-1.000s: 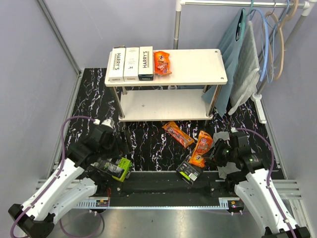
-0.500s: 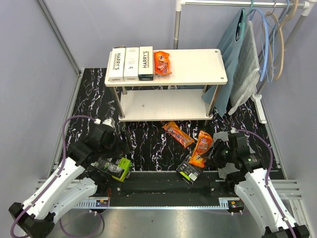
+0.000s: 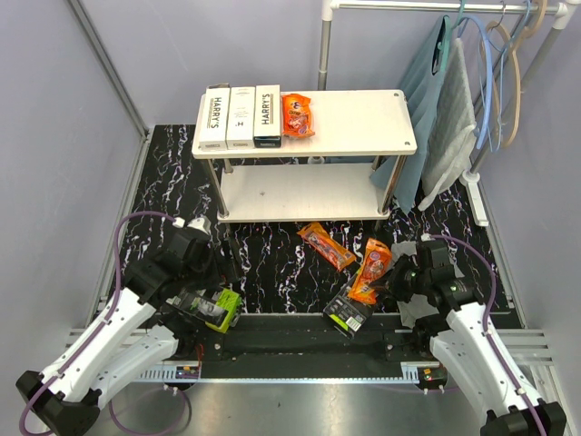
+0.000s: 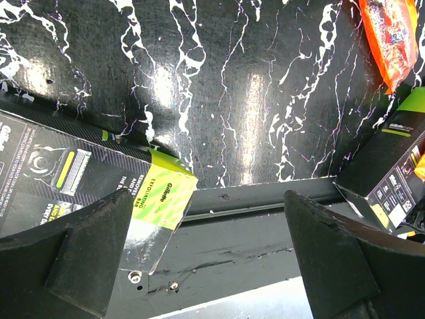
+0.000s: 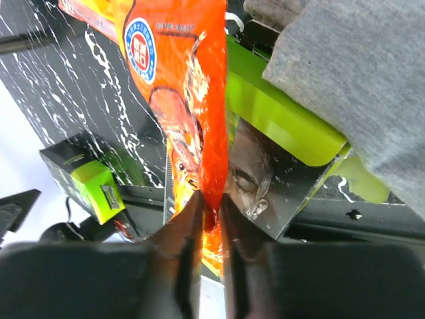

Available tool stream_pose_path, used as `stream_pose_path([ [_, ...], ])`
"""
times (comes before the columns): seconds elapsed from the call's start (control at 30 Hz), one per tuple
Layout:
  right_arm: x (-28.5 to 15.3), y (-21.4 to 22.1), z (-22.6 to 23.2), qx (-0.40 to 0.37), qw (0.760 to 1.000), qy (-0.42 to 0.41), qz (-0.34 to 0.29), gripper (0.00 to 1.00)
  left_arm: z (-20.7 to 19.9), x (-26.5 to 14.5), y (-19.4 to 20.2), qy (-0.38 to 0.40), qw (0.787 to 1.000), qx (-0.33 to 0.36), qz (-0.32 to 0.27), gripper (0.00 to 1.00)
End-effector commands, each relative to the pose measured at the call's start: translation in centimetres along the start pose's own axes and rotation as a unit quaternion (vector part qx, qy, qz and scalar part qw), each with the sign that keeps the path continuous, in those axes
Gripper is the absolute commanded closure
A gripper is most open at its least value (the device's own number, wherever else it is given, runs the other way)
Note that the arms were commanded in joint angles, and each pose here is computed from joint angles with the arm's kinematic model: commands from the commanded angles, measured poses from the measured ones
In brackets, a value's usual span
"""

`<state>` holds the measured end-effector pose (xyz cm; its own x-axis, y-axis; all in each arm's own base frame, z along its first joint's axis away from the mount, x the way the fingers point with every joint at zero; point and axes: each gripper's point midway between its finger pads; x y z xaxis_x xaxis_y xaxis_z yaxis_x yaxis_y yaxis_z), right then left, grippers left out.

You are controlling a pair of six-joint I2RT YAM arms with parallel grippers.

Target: Place and organize the shaving razors onto the shelf

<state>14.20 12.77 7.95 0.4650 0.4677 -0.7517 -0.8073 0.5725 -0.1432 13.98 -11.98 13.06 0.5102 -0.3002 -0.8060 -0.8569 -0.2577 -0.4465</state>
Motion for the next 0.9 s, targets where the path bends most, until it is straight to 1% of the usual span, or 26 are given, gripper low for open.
stream_pose_path([
  [0.0,0.3,0.0,0.1,-0.013,1.0,-0.008,0.001,0.91,-0.7,0.2,-0.3,0.017,1.0,0.008,-0.004,0.01],
  [0.03,0.3,0.1,0.1,-0.015,1.0,-0.008,0.004,0.96,-0.7,0.2,-0.3,0.016,1.0,0.009,-0.003,0.01],
  [0.17,-0.1,0.2,0.2,-0.025,1.0,-0.012,0.003,1.0,-0.7,0.2,-0.4,0.016,1.0,0.009,-0.004,0.01],
  [0.47,-1.3,-0.2,1.2,-0.046,0.999,-0.014,-0.001,1.0,-0.7,0.3,-0.3,0.016,1.0,0.01,-0.003,0.01],
  [0.87,-3.9,-3.0,5.8,-0.088,0.995,-0.035,-0.029,1.0,-0.8,0.3,-0.4,0.016,1.0,0.011,-0.002,0.01],
])
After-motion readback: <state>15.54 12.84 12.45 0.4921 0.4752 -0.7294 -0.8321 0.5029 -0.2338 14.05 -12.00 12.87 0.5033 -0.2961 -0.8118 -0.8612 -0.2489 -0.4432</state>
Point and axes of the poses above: each gripper's point midway between its finger pads, its own x axis out along the fingers, its own z axis along the line the jaws close on, y = z × x
